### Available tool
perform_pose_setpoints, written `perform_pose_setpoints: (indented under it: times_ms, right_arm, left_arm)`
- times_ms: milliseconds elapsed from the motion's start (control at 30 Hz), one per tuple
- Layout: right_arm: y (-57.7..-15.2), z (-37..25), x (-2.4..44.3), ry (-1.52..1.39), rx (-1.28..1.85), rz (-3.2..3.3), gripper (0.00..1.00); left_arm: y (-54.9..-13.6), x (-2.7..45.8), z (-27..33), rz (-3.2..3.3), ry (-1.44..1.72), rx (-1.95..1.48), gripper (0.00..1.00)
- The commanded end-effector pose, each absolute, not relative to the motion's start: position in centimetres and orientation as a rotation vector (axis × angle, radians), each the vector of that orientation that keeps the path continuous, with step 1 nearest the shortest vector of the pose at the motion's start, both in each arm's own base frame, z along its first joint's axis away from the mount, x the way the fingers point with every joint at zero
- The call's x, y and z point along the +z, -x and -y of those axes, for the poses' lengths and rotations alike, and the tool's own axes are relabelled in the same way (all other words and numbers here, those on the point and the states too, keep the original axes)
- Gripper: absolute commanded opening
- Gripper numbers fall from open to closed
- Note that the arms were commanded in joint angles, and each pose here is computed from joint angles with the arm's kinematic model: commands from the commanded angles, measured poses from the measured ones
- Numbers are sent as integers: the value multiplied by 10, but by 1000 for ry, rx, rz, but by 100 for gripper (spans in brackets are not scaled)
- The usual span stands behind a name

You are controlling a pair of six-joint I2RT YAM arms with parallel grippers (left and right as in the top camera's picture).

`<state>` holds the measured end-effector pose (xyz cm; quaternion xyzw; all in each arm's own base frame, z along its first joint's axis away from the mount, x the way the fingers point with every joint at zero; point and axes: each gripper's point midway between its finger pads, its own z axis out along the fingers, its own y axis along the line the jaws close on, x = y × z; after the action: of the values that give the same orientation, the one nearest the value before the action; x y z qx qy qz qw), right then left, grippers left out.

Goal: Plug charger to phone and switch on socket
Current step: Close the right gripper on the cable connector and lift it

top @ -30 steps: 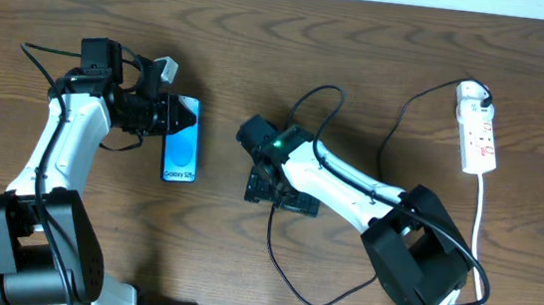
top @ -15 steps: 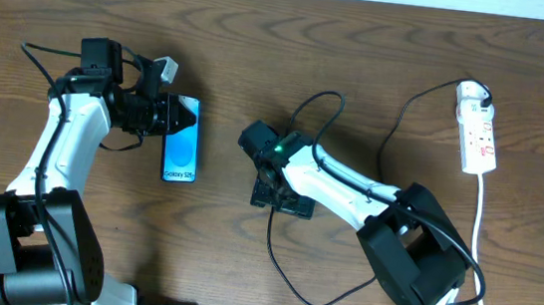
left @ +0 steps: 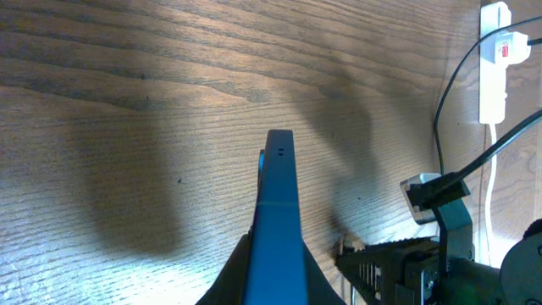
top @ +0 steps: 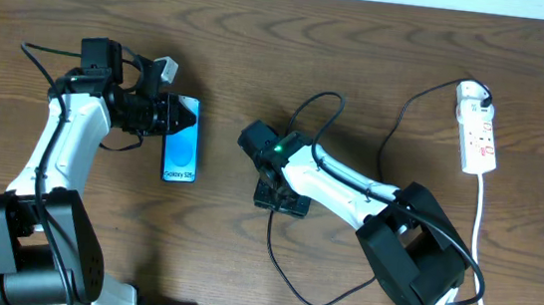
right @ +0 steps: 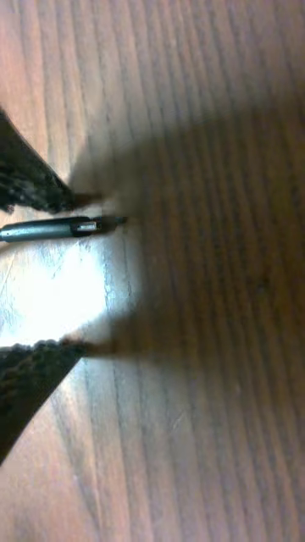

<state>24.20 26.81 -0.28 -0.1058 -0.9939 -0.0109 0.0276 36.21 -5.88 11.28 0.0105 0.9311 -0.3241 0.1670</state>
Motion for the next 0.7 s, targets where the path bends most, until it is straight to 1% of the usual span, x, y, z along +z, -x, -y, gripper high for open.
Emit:
perform_pose_setpoints:
  times_ms: [0,67,267,667]
  right_arm:
    - [-238,-264,-16,328,16,3046,37]
    - [-238,-264,-16,328,16,3046,35]
    - [-237,-264,-16,328,18,3044,33]
    - [-227,-270,-15,302,2,3014,33]
  left_arm:
    - [-363,122,60,-2621,-49,-928,8]
    - [-363,122,60,-2621,-49,-928,8]
    - [-363,122,60,-2621,-49,-928,7]
    - [-363,122,60,-2621,-49,-929,7]
